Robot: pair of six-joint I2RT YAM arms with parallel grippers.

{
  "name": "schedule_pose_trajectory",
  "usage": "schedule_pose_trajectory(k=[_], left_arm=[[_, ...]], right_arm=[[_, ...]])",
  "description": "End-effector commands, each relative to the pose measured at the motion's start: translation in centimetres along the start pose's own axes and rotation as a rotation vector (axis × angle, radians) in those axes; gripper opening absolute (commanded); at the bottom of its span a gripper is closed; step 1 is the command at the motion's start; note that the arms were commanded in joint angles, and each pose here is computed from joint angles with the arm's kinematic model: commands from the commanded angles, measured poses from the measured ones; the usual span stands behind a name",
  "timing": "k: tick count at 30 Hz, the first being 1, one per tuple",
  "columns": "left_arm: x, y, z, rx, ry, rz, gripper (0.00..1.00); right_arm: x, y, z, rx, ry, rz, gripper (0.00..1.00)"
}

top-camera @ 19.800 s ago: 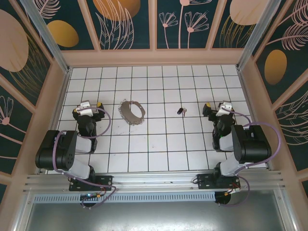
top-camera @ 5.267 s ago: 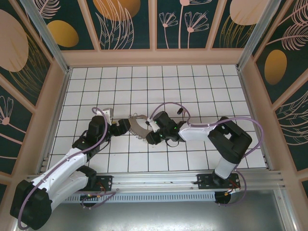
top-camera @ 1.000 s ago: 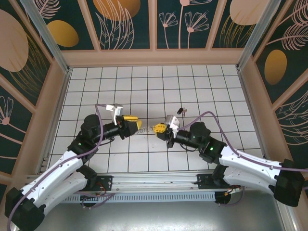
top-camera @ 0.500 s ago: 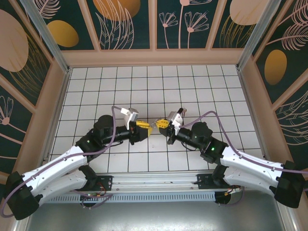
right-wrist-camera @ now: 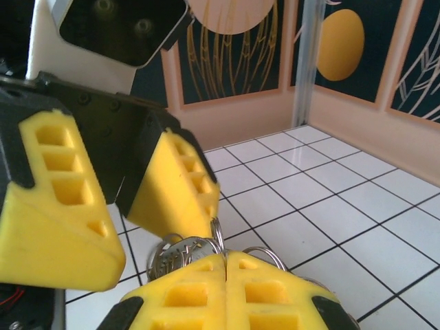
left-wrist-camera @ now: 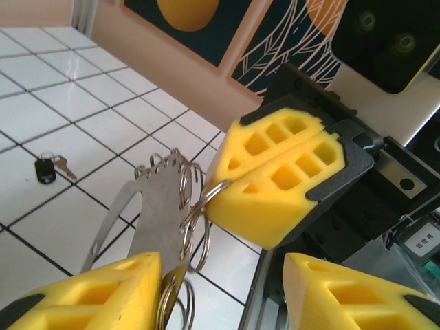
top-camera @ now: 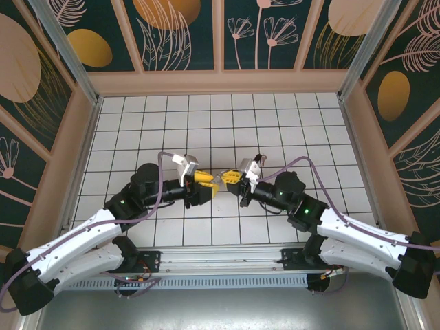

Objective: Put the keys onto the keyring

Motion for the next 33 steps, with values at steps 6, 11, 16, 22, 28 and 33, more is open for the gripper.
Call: schedule_pose_trajectory(k=[6, 11, 16, 22, 28, 33], left_arm=[[-2.4, 2.9, -1.1, 0.005, -0.065, 0.162, 0.43], [-2.7, 3.2, -1.0, 0.036, -0.076, 0.2, 0.4], [-3.2, 3.3, -0.9, 0.066, -0.12, 0.223, 0.35], [-3.2, 2.5, -1.1, 0.105, -0.122, 0.249, 0.34], [-2.9, 2.0, -1.1, 0.132, -0.112, 0.3, 0.35], [-2.9, 2.1, -1.0, 0.134, -0.113, 0.316, 0.3]], right_arm=[[1.9, 2.9, -0.6, 0.025, 0.131, -0.034, 0.0], [2.3, 3.2, -0.7, 0.04, 0.161, -0.033, 0.0], [2.6, 3.7, -0.9, 0.033, 0.178, -0.032, 0.0], [2.9, 4.0, -1.0, 0.041, 0.203, -0.04, 0.0], [3.2, 4.2, -1.2, 0.05, 0.224, -0.047, 0.0], [3.2, 4.0, -1.1, 0.065, 0.231, -0.045, 0.0]])
Point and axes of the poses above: each hand's point on the last joint's axis, 136 mm out from that joint toward the fingers, its own z axis out along the fingers, its own x axis along the line the jaws close on, y = z × x, the point moved 5 cm from there along -z, back along the fingers, and after that the axes turned 6 degrees about z, right-handed, at the moved point
